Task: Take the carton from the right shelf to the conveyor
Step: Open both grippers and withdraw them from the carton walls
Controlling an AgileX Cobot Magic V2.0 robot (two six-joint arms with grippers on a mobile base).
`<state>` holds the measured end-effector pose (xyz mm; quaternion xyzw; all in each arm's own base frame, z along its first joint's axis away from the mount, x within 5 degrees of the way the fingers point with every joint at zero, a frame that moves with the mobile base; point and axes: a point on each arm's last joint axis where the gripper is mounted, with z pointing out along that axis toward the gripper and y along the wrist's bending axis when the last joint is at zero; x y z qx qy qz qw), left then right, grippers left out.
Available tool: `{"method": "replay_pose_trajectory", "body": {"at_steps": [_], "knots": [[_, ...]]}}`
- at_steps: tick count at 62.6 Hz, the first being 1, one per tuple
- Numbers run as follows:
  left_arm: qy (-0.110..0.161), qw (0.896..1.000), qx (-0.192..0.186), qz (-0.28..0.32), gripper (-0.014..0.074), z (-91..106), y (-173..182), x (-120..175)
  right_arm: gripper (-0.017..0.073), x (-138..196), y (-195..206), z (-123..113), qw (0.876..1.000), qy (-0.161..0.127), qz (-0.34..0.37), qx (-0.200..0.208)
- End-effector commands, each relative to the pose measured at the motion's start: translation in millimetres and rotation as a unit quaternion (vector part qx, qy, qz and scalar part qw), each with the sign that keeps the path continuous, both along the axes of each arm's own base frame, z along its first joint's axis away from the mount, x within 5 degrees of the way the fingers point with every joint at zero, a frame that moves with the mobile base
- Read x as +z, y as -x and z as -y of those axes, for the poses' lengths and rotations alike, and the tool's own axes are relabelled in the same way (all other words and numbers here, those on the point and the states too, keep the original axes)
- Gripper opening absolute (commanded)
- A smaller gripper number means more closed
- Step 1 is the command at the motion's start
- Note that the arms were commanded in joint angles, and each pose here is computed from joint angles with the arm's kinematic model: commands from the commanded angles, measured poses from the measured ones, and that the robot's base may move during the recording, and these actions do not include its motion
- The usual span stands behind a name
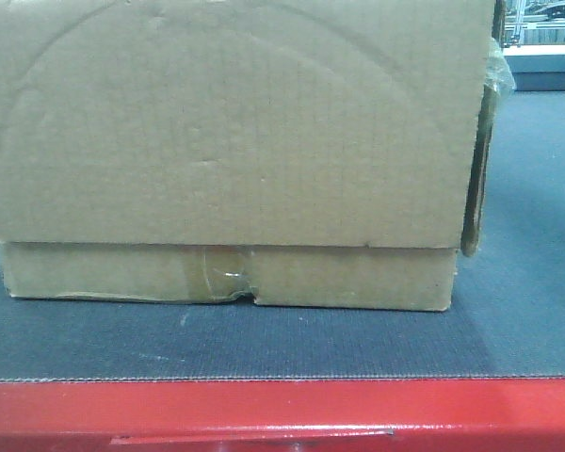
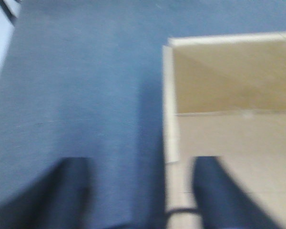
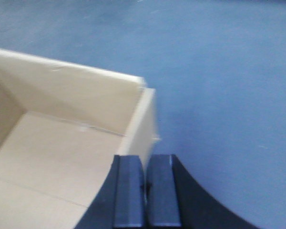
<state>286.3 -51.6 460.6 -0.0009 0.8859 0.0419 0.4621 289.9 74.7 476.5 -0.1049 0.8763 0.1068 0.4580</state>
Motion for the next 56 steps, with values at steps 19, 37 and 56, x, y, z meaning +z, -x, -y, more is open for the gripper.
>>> {"method": "replay_pose_trajectory", "body": {"at_steps": [19, 37, 56], "knots": [[0.016, 0.999, 0.03, 0.019, 0.0007, -46.4, 47, -46, -0.0055, -59, 43, 24, 0.999, 0.04, -0.005, -0.031], [0.038, 0.995, -0.012, 0.096, 0.0007, -44.9, 109, -112, -0.0057, -129, 99, 35, 0.998, 0.031, 0.031, -0.039], [0.047, 0.978, -0.032, 0.202, 0.0007, -48.4, 180, -145, -0.0057, -155, 169, 50, 0.989, 0.006, 0.137, -0.046]]}}
